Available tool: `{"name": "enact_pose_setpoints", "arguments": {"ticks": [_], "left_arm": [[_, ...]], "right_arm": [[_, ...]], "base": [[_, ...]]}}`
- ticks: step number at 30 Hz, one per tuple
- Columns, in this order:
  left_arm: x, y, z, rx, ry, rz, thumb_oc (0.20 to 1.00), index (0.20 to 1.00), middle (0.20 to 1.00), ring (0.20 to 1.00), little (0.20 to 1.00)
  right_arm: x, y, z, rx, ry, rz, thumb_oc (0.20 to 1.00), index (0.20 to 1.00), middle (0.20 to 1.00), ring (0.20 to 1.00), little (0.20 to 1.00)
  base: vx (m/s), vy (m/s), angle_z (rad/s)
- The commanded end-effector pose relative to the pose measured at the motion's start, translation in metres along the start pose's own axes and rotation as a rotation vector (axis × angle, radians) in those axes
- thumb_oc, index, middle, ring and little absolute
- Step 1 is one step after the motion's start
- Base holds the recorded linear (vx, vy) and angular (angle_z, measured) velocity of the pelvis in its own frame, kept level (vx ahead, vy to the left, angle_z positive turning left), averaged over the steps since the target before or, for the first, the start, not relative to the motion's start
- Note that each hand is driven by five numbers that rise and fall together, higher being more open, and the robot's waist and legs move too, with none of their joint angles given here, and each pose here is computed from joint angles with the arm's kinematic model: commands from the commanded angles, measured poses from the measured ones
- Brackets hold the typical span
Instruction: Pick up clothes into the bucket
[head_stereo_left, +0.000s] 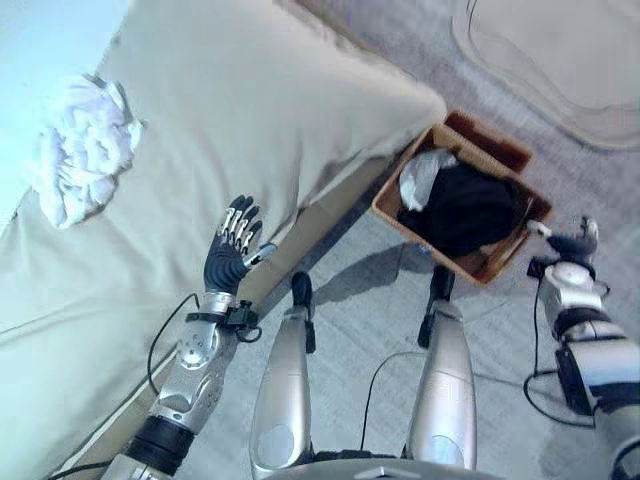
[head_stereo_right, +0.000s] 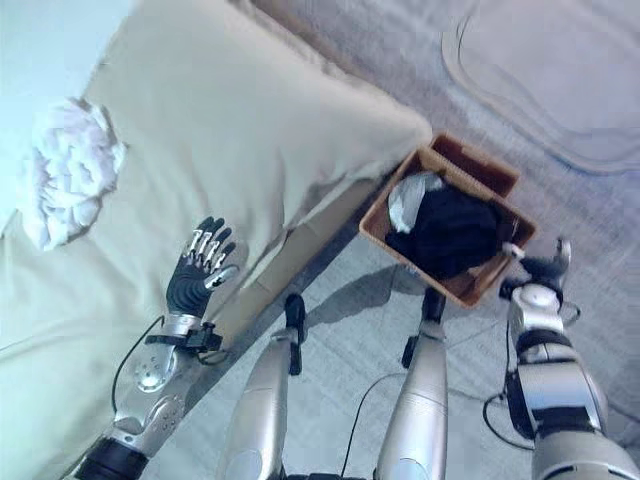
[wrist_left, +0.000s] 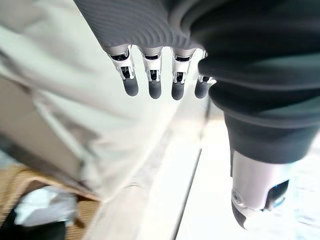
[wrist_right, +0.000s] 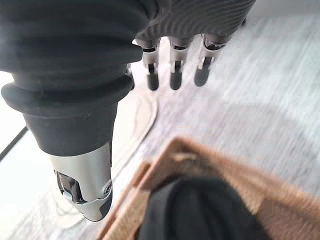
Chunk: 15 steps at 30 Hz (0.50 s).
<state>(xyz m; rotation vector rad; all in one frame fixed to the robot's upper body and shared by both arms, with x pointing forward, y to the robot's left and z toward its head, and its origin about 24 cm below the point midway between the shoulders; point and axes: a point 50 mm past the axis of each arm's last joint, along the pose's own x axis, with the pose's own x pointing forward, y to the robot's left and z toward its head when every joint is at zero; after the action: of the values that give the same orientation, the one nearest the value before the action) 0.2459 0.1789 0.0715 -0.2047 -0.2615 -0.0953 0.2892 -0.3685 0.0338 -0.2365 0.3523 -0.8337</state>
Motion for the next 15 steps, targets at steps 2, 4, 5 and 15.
{"name": "enact_pose_setpoints", "arguments": {"ticks": [2, 4, 5, 15], "left_arm": [[-0.006, 0.013, 0.004, -0.012, -0.013, 0.022, 1.000, 1.000, 1.000, 1.000, 1.000], [-0.007, 0.019, 0.002, -0.007, -0.001, 0.043, 1.000, 1.000, 1.000, 1.000, 1.000], [-0.008, 0.023, 0.002, -0.001, 0.001, 0.056, 1.000, 1.000, 1.000, 1.000, 1.000], [-0.024, 0.053, 0.004, 0.087, -0.008, 0.222, 1.000, 1.000, 1.000, 1.000, 1.000]], "right_arm": [[-0.005, -0.012, -0.028, 0.063, 0.066, -0.026, 1.000, 1.000, 1.000, 1.000, 1.000], [-0.011, -0.013, -0.046, 0.066, 0.104, -0.018, 1.000, 1.000, 1.000, 1.000, 1.000], [-0.015, -0.012, -0.055, 0.071, 0.121, -0.009, 1.000, 1.000, 1.000, 1.000, 1.000], [-0.066, 0.039, -0.056, 0.211, -0.097, 0.251, 1.000, 1.000, 1.000, 1.000, 1.000]], "base": [[0.09, -0.065, 0.15], [0.08, -0.049, 0.14], [0.12, -0.065, 0.18], [0.09, -0.068, 0.14]]}}
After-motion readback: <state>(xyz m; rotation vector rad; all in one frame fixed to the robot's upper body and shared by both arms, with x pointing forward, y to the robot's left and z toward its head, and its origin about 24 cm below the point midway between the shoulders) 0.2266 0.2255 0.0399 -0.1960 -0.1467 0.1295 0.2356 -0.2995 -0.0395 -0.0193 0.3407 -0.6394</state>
